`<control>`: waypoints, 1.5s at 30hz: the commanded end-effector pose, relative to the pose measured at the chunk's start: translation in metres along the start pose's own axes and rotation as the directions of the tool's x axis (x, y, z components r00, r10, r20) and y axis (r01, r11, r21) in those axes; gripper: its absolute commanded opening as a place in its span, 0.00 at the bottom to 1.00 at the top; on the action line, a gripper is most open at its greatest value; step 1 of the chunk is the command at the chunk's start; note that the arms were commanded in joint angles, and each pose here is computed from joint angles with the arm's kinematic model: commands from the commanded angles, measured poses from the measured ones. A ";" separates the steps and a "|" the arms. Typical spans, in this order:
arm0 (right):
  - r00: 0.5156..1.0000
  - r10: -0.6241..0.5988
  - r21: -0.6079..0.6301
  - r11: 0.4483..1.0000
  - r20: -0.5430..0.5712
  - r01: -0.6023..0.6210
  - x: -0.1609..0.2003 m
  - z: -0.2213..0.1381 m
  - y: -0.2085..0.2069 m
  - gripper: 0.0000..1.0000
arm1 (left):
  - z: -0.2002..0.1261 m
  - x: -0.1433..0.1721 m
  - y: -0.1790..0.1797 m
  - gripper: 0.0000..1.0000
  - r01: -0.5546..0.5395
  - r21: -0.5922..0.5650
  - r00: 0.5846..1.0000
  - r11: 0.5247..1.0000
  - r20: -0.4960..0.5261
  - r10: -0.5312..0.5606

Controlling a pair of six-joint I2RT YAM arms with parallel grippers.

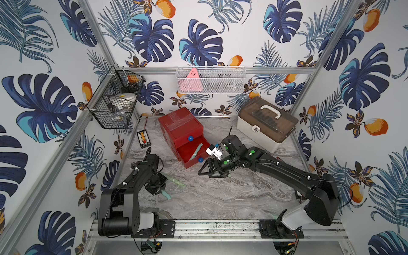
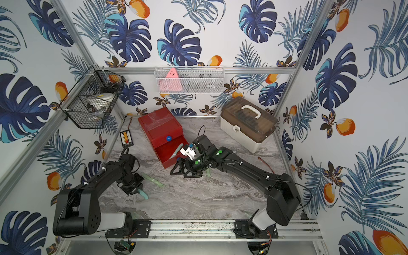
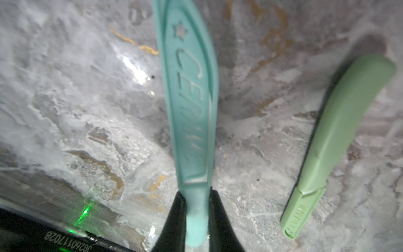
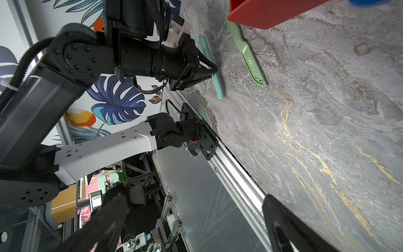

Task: Place the fruit knives into the drawer by color
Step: Pick up the fruit knife from the center of the board, then place the fruit knife in the drawer.

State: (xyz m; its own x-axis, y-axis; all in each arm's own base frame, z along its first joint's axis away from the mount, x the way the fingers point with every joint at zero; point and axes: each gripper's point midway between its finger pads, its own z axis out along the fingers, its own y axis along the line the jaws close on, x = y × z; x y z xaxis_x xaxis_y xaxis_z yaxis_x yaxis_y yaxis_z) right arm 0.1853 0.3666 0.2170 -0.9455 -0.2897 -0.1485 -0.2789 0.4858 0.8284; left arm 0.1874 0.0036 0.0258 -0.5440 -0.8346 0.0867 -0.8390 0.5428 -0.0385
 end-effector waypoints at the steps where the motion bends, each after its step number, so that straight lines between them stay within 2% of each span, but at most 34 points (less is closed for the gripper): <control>1: 1.000 -0.024 -0.028 0.999 0.016 0.025 -0.004 -0.001 0.006 1.00 | -0.006 0.006 0.005 0.14 -0.079 -0.052 0.997 0.996 0.008 0.079; 12: 1.000 -0.008 -0.015 1.000 0.011 0.008 -0.007 -0.005 -0.007 1.00 | -0.035 0.039 -0.024 0.15 -0.285 -0.057 0.956 0.957 0.048 0.288; 21: 0.997 0.040 -0.036 0.999 0.068 -0.037 -0.031 -0.043 -0.028 1.00 | -0.083 0.058 -0.037 0.13 -0.470 -0.092 0.873 0.878 0.097 0.478; 26: 0.995 0.057 -0.042 0.998 0.085 -0.054 -0.037 -0.053 -0.036 1.00 | -0.111 0.066 -0.046 0.12 -0.576 -0.124 0.800 0.808 0.118 0.588; 31: 0.994 0.062 -0.052 0.997 0.092 -0.057 -0.037 -0.053 -0.036 1.00 | -0.142 0.066 -0.064 0.10 -0.689 -0.185 0.686 0.701 0.145 0.713; 35: 0.993 0.073 -0.058 0.996 0.096 -0.068 -0.037 -0.052 -0.037 1.00 | -0.160 0.066 -0.087 0.09 -0.775 -0.256 0.563 0.578 0.138 0.815; 39: 0.989 0.094 -0.059 0.994 0.118 -0.087 -0.043 -0.057 -0.044 1.00 | -0.172 0.070 -0.119 0.08 -0.838 -0.317 0.416 0.445 0.158 0.895; 45: 0.989 0.103 -0.060 0.993 0.109 -0.097 -0.044 -0.056 -0.046 1.00 | -0.197 0.061 -0.168 0.08 -0.817 -0.505 0.196 0.279 0.213 0.957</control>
State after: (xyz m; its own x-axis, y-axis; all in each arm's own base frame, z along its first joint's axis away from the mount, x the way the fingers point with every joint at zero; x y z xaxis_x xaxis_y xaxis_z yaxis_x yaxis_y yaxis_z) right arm 0.2472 0.3093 0.2130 -0.9841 -0.1419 -0.1071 -0.1625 0.4734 0.8657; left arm 0.2815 -0.1301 0.2201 -0.9532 0.1962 -0.2301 0.1350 0.9569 0.2570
